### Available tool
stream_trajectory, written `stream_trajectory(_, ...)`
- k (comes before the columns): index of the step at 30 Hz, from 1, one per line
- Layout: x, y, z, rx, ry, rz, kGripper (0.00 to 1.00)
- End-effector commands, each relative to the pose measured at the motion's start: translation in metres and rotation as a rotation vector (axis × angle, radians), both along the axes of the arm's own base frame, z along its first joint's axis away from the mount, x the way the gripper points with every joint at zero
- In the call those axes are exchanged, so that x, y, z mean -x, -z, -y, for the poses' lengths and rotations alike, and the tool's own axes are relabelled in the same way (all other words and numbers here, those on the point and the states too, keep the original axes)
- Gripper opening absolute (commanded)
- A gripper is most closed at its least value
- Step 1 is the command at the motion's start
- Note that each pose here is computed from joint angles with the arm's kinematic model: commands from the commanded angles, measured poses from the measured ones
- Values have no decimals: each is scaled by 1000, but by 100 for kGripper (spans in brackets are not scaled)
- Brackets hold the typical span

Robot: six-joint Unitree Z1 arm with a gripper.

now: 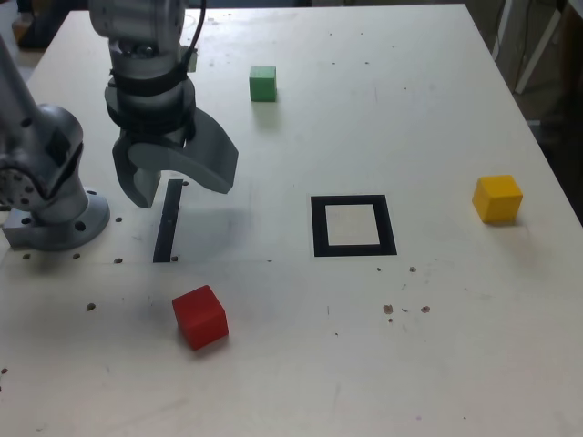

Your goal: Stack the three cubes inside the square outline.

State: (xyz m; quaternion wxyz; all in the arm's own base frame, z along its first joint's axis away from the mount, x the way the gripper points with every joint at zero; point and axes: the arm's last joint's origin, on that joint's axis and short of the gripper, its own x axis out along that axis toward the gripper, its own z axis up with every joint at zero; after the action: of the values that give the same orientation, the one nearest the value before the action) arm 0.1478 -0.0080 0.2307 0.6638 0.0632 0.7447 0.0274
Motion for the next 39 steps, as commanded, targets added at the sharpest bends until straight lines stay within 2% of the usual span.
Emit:
stream_trajectory(1, 1, -1, 0, 5, -4, 1, 99)
stream_trajectory(18, -11, 6, 1, 5, 1, -47, 99)
stream_trajectory(23, -11, 2, 2, 13, 7, -55, 100)
stream_trajectory(32, -10, -16, 26, 48, 110, -25, 100)
stream_trajectory(39, -14, -25, 50, 52, 206, -13, 100)
